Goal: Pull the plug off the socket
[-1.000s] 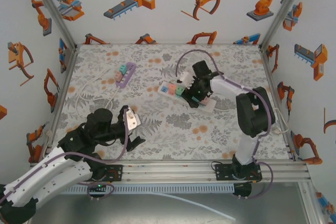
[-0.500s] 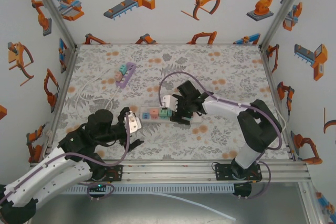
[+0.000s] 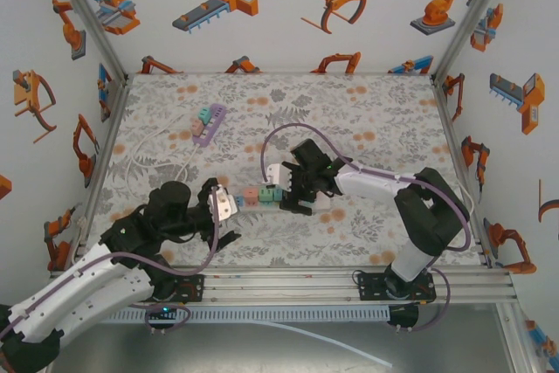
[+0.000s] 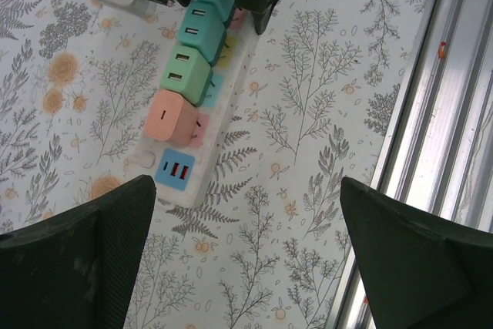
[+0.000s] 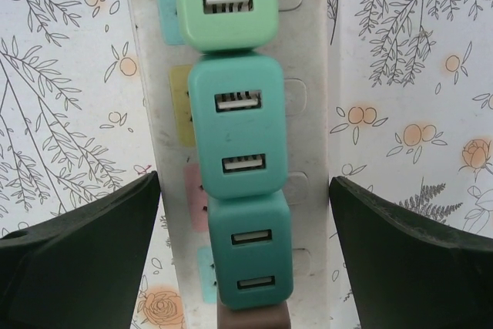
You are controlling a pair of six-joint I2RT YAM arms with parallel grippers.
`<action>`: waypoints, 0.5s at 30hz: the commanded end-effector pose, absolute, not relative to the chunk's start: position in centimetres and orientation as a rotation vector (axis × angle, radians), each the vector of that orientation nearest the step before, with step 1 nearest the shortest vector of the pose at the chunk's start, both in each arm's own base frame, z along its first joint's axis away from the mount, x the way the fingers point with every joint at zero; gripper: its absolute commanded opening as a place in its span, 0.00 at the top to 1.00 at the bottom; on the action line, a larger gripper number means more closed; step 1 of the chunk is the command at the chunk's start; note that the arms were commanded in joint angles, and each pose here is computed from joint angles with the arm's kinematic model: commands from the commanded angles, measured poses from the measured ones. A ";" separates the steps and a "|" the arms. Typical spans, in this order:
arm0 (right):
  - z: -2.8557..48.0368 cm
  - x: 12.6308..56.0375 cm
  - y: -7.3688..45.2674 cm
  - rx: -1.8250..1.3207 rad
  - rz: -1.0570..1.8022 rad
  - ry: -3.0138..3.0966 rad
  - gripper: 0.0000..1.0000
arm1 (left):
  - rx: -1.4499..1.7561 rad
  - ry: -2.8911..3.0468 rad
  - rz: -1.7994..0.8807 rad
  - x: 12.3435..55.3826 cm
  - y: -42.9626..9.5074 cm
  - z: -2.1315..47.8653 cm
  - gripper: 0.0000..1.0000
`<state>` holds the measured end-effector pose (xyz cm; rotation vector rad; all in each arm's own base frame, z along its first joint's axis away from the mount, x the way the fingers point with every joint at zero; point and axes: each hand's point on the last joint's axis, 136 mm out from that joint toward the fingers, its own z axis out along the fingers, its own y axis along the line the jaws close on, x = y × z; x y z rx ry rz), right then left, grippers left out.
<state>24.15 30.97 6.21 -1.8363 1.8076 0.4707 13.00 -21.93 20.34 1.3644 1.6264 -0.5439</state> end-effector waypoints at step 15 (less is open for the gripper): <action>17.5 25.6 28.5 -1.595 0.478 1.637 0.16 | 0.644 1.852 -0.609 20.7 -19.9 23.5 0.03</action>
